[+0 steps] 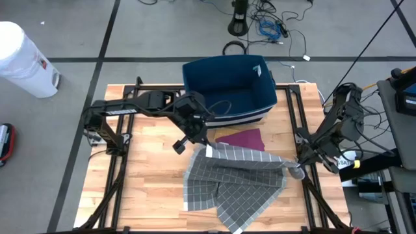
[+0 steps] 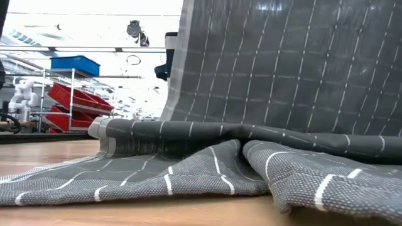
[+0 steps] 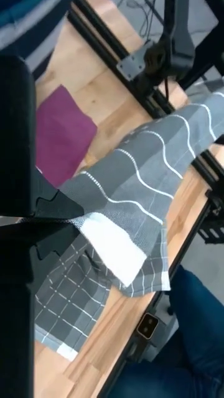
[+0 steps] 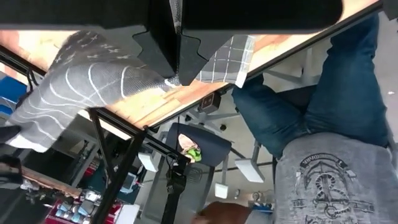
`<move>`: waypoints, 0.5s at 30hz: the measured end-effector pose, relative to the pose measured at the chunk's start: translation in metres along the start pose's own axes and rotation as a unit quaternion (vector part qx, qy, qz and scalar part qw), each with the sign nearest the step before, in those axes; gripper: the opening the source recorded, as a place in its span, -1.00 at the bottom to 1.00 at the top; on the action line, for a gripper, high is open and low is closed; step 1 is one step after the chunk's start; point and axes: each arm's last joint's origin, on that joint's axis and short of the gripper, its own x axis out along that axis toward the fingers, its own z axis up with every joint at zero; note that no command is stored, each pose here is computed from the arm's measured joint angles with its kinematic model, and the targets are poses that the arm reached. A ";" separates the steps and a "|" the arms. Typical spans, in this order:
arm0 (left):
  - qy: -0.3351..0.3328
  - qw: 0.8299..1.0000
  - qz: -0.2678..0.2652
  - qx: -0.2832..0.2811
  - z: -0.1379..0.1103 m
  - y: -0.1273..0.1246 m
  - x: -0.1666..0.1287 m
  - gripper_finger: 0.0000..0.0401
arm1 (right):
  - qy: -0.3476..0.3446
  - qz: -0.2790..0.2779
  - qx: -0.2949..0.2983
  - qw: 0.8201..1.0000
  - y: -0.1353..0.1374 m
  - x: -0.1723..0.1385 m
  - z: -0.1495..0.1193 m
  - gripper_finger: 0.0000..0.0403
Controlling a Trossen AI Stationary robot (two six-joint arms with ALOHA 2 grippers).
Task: Fold towel
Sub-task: Fold the gray towel
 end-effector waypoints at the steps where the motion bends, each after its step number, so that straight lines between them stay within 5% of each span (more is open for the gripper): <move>1: -0.001 1.000 -0.003 -0.001 -0.005 0.002 0.003 -1.00 | 0.001 -0.006 0.003 1.000 0.000 0.000 -0.003 -1.00; 15: -0.017 0.997 -0.044 -0.056 -0.083 0.017 0.044 -1.00 | -0.026 -0.032 0.049 0.998 0.013 0.028 -0.044 -1.00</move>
